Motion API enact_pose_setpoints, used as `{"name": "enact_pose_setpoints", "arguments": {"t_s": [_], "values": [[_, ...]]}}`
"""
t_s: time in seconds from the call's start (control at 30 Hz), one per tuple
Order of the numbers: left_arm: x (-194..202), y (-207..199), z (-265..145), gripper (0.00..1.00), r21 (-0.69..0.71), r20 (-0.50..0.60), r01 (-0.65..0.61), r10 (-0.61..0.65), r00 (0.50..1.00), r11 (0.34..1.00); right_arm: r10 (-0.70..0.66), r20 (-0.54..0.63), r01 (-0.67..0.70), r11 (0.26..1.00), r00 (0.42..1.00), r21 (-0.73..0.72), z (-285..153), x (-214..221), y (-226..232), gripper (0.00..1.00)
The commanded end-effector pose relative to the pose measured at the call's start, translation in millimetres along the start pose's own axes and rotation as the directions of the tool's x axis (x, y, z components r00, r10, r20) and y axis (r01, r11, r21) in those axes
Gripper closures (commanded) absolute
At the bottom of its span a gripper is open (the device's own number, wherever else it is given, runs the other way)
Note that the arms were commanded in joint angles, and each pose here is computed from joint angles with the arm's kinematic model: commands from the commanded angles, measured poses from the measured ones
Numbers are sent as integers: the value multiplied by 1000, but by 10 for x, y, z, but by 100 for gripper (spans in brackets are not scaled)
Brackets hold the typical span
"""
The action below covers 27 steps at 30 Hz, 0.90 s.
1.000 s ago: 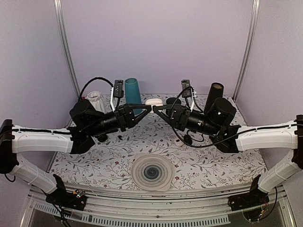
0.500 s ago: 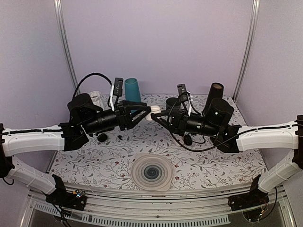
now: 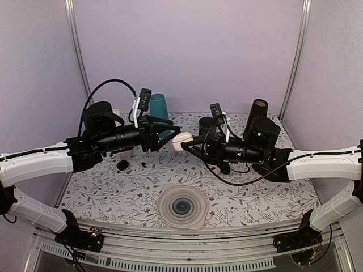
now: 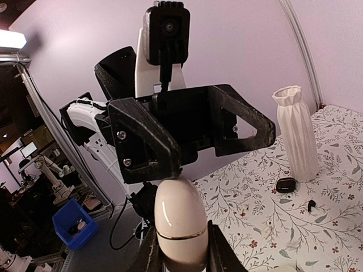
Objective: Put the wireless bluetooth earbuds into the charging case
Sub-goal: Open the charging case.
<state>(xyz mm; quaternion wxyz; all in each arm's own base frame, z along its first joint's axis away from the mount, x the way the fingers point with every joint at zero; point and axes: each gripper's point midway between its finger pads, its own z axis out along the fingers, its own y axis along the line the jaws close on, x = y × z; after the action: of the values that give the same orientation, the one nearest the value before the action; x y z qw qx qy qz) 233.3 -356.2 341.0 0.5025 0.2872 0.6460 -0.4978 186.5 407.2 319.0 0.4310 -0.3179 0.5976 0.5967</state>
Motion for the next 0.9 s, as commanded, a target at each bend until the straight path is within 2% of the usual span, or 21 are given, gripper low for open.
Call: {"name": "enact_pose_setpoints", "arguments": {"t_s": [0.0, 0.3, 0.67, 0.87], "values": [[-81, -139, -92, 31, 62, 3, -63, 63, 998, 996, -31, 37, 33, 999, 999, -40, 16, -195, 165, 97], [20, -316, -148, 29, 165, -25, -102, 108, 994, 981, -24, 54, 25, 1000, 998, -17, 16, -231, 127, 97], [151, -104, 20, 30, 85, -121, -92, 102, 987, 992, -38, 51, 39, 999, 998, -12, 19, -230, 126, 97], [74, 10, 48, 30, 22, -112, -84, 86, 990, 996, -59, 35, 60, 998, 998, -18, 23, -202, 153, 97]]}}
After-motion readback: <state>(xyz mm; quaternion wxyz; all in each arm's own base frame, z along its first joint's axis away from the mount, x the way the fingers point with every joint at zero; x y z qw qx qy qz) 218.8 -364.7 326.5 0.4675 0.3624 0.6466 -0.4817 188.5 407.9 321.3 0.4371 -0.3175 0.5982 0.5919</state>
